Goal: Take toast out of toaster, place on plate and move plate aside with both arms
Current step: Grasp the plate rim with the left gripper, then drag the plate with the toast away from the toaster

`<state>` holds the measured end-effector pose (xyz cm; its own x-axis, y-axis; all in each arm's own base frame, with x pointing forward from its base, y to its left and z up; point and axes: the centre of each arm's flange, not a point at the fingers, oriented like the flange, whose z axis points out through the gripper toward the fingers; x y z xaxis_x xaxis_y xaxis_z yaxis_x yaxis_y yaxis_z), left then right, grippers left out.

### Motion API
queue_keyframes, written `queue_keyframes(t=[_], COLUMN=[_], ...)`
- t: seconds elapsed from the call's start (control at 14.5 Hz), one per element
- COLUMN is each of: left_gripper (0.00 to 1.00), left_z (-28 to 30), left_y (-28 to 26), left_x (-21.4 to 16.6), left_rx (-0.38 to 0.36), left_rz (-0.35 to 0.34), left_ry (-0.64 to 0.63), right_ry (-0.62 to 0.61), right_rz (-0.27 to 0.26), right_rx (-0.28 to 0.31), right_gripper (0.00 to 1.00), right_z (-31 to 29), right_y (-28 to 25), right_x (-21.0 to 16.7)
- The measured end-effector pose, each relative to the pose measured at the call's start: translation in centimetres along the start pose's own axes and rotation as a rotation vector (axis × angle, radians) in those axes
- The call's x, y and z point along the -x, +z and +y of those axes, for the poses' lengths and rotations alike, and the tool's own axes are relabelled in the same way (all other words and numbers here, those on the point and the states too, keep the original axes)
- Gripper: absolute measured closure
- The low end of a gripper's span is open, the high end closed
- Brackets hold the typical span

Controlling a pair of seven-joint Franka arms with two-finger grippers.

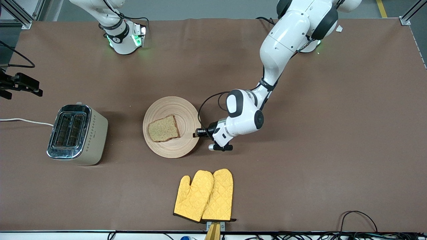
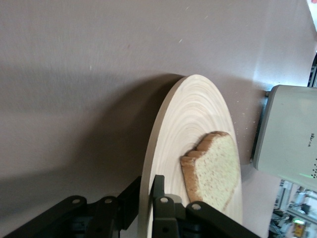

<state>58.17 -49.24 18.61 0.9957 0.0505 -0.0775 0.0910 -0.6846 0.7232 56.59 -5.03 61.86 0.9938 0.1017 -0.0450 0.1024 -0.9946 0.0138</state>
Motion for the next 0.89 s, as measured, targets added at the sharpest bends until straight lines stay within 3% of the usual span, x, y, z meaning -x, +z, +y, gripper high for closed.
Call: queue_keyframes(t=[0.21, 0.34, 0.69, 0.89], left_gripper=[0.87, 0.87, 0.87, 0.87], left_z=[0.4, -0.8, -9.1, -17.3], left_y=[-6.1, -11.7, -25.2, -32.6], left_x=[-2.9, -5.6, -10.7, -12.4], left_rx=[-0.062, -0.058, 0.033, 0.105], left_rz=[-0.02, -0.065, -0.178, -0.193], left_ry=[0.118, 0.189, 0.327, 0.375], right_ry=[-0.001, -0.001, -0.001, -0.005], right_rz=[-0.001, -0.002, -0.002, -0.003], right_rx=[0.0, 0.0, 0.0, -0.001], right_gripper=[0.0, 0.0, 0.0, 0.0], right_z=[0.0, 0.0, 0.0, -0.2], right_y=[0.1, 0.1, 0.1, 0.2], right_x=[-0.1, -0.1, -0.1, -0.1])
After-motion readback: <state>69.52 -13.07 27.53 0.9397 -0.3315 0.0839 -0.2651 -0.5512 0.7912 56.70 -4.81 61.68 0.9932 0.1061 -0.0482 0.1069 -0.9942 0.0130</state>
